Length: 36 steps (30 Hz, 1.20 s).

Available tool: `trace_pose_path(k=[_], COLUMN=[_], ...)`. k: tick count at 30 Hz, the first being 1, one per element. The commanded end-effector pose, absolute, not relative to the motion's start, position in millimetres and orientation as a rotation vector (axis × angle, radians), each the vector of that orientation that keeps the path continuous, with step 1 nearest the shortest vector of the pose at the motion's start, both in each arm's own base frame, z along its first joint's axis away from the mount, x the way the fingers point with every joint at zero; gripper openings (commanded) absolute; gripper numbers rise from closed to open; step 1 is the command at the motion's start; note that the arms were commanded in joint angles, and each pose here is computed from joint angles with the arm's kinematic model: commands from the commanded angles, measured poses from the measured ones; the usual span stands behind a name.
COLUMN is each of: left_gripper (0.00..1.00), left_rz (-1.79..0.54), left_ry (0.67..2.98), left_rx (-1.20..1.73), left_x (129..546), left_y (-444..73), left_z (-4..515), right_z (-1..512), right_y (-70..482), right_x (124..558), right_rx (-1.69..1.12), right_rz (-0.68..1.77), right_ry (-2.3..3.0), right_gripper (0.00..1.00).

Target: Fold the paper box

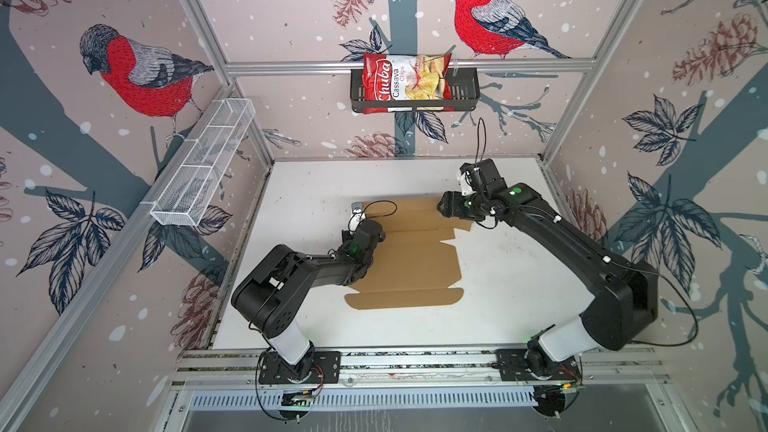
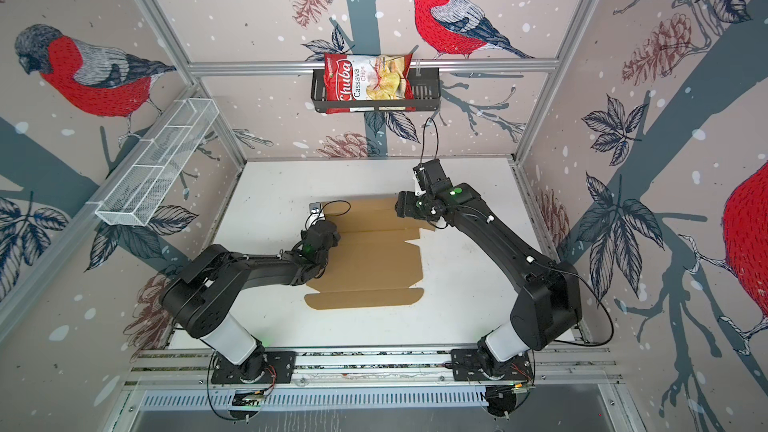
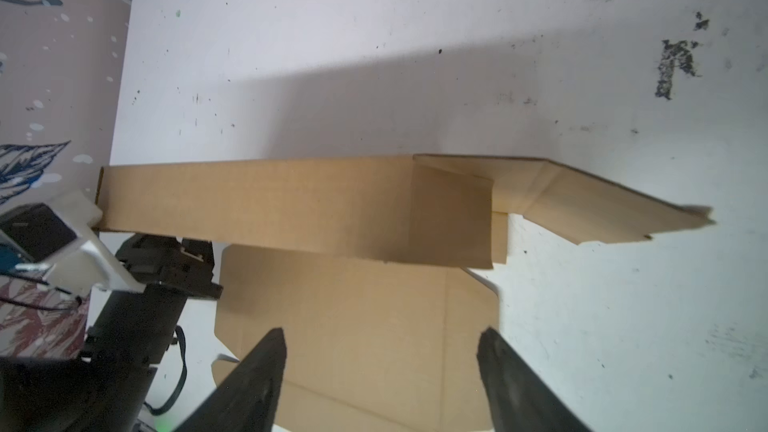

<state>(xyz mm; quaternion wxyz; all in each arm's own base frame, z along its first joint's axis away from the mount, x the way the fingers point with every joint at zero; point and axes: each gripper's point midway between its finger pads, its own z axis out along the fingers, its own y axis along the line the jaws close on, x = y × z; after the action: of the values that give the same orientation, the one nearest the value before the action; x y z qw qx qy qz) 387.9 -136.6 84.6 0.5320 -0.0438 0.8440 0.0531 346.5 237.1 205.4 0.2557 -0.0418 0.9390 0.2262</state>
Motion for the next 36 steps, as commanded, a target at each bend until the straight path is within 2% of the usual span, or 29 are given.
trace_pose_path(k=[1,6,13,15,17,22,26,36], left_gripper=[0.0,0.0,0.0,0.0,0.0,0.0,0.0,0.0], left_rz=[0.186,0.179,0.179,0.176,0.177,0.195,0.207,0.203], left_ry=[2.063,2.063,2.068,2.071,2.07,2.073,2.069,2.071], left_rx=[-0.05,-0.045,-0.024,-0.021,-0.016,-0.005,-0.007,-0.002], left_x=[382.0,382.3,383.4,383.4,383.7,383.3,382.8,382.2], left_y=[-133.6,-135.9,-139.4,-140.1,-140.4,-139.0,-137.0,-137.8], left_z=[72.9,71.6,70.7,69.9,70.3,72.7,72.6,71.9], right_z=[207.8,187.7,166.7,163.3,162.9,187.0,208.8,192.5], right_y=[253.9,259.3,255.0,254.3,254.5,233.0,227.0,248.1], right_x=[358.1,360.5,365.5,367.6,367.9,373.4,371.2,391.0], right_rx=[-0.079,-0.083,-0.044,-0.037,-0.043,-0.069,-0.066,-0.056], right_rz=[0.738,0.75,0.765,0.797,0.831,0.653,0.637,0.664], right_ry=[2.51,2.55,2.563,2.559,2.552,2.527,2.484,2.51], right_gripper=[0.71,0.67,0.49,0.47,0.5,0.63,0.68,0.71])
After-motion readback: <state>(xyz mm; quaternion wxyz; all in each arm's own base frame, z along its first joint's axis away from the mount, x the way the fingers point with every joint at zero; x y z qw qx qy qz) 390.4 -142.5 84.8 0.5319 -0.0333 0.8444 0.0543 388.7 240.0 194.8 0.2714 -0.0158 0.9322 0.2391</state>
